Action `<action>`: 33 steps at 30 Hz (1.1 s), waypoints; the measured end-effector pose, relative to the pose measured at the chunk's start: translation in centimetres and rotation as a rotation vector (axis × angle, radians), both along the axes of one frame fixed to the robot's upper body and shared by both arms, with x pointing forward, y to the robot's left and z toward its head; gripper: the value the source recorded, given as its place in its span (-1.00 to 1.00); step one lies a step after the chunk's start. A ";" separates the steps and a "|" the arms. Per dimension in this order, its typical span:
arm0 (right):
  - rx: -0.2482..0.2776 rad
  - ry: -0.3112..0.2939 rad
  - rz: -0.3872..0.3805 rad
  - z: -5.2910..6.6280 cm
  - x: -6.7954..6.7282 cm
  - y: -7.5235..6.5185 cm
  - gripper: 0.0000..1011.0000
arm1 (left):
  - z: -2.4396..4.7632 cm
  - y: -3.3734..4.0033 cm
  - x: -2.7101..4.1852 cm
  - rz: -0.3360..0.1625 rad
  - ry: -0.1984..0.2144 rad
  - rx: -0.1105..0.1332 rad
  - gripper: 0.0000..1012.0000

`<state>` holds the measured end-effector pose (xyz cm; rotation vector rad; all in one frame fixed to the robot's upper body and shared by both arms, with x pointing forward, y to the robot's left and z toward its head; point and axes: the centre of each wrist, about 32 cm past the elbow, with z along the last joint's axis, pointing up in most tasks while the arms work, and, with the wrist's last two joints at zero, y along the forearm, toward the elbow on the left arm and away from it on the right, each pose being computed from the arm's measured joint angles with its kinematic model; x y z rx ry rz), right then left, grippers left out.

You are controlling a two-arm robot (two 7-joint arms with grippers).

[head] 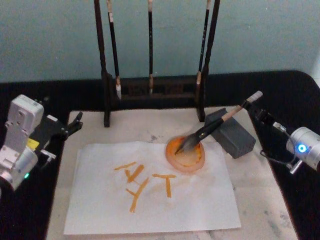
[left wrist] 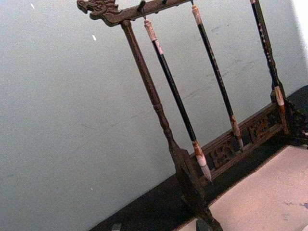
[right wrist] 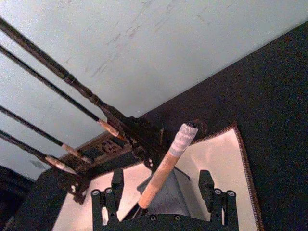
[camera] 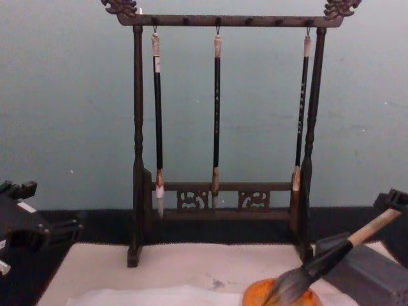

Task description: Pick up the brush from the inkstone, write on the paper, then place the brush back to its original position.

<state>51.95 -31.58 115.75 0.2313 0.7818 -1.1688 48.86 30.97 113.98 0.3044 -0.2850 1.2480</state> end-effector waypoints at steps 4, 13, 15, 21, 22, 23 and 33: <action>0.030 0.000 -0.011 -0.3 0.4 0.0 0.98 | 0.00 0.00 0.00 0.000 0.000 0.000 1.00; 0.075 -0.005 -0.018 -0.7 1.5 0.2 0.98 | 0.00 0.00 0.00 0.000 0.000 0.000 1.00; 0.082 -0.006 -0.016 -0.8 1.8 0.3 0.98 | 0.00 0.00 0.00 0.000 0.000 0.000 1.00; 0.105 -0.006 -0.013 -1.1 2.6 0.7 0.98 | 0.00 0.00 0.00 0.000 0.000 0.000 1.00; 0.114 -0.007 -0.013 -1.2 2.8 0.8 0.98 | 0.00 0.00 0.00 0.000 0.000 0.000 0.99; 0.119 -0.006 -0.013 -1.3 2.9 0.8 0.98 | 0.00 0.00 0.00 0.000 0.000 0.000 1.00; 0.168 0.017 -0.026 -1.6 3.6 1.0 0.98 | 0.00 0.00 0.00 0.000 0.000 0.000 1.00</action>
